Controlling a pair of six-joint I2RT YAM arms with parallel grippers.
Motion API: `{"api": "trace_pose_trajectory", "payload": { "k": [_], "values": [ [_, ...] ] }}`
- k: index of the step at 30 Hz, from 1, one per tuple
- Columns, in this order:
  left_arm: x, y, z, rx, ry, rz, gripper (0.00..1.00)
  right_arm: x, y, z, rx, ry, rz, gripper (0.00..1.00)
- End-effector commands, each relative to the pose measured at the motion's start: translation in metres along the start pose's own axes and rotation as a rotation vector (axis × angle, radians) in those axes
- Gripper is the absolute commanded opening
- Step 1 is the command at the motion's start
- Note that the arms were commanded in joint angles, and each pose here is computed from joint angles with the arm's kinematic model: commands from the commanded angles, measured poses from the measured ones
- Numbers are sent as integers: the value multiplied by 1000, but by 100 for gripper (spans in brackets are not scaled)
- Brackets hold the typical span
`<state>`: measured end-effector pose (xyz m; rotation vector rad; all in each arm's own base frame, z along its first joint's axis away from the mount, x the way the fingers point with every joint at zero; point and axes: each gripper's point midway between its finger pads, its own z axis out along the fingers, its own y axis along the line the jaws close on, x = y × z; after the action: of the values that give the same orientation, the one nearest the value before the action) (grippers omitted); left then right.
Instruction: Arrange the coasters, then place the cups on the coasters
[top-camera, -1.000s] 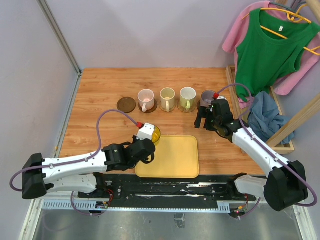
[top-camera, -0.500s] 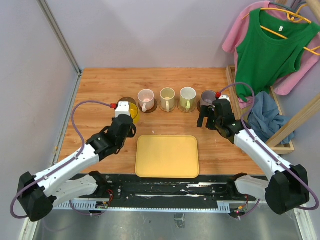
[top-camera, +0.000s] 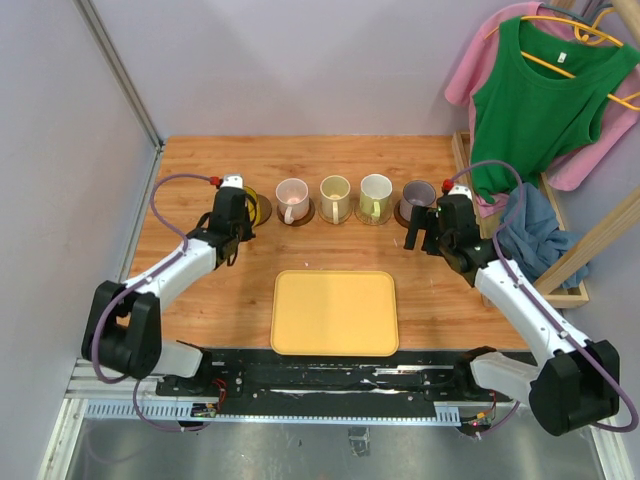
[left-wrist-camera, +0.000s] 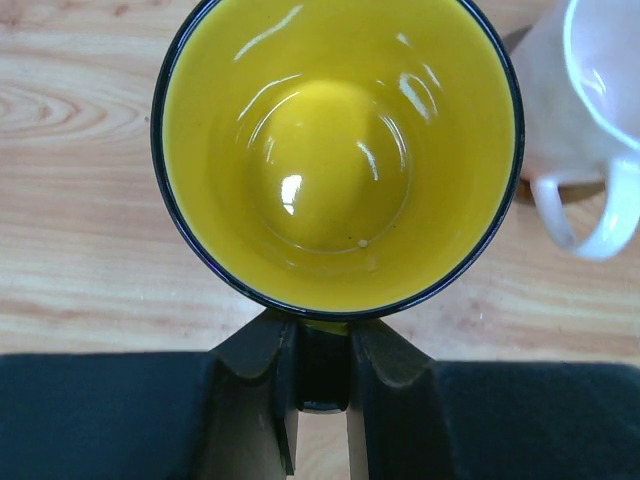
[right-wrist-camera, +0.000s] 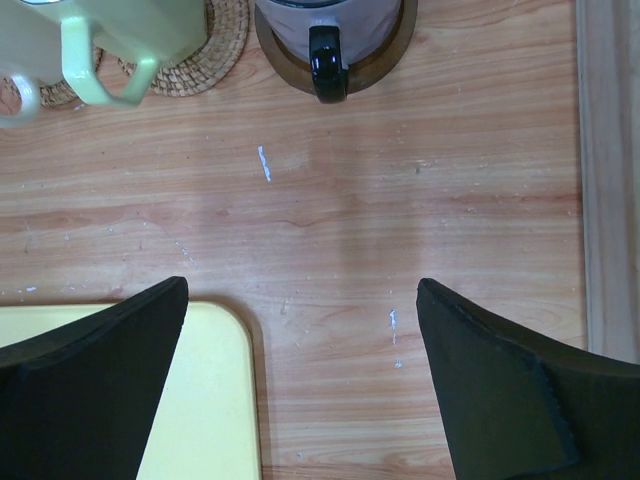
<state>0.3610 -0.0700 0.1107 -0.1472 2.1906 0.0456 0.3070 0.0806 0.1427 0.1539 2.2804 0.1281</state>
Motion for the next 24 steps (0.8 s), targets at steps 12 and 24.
{"api": "trace_pose_trajectory", "payload": {
  "k": [12, 24],
  "values": [
    [-83, -21, 64, 66, -81, -13, 1, -27, -10, -9, 25, -57, 22, 98],
    [-59, -17, 85, 35, 20, 17, 1, -25, -6, -4, 13, -35, 32, 98]
  ]
}}
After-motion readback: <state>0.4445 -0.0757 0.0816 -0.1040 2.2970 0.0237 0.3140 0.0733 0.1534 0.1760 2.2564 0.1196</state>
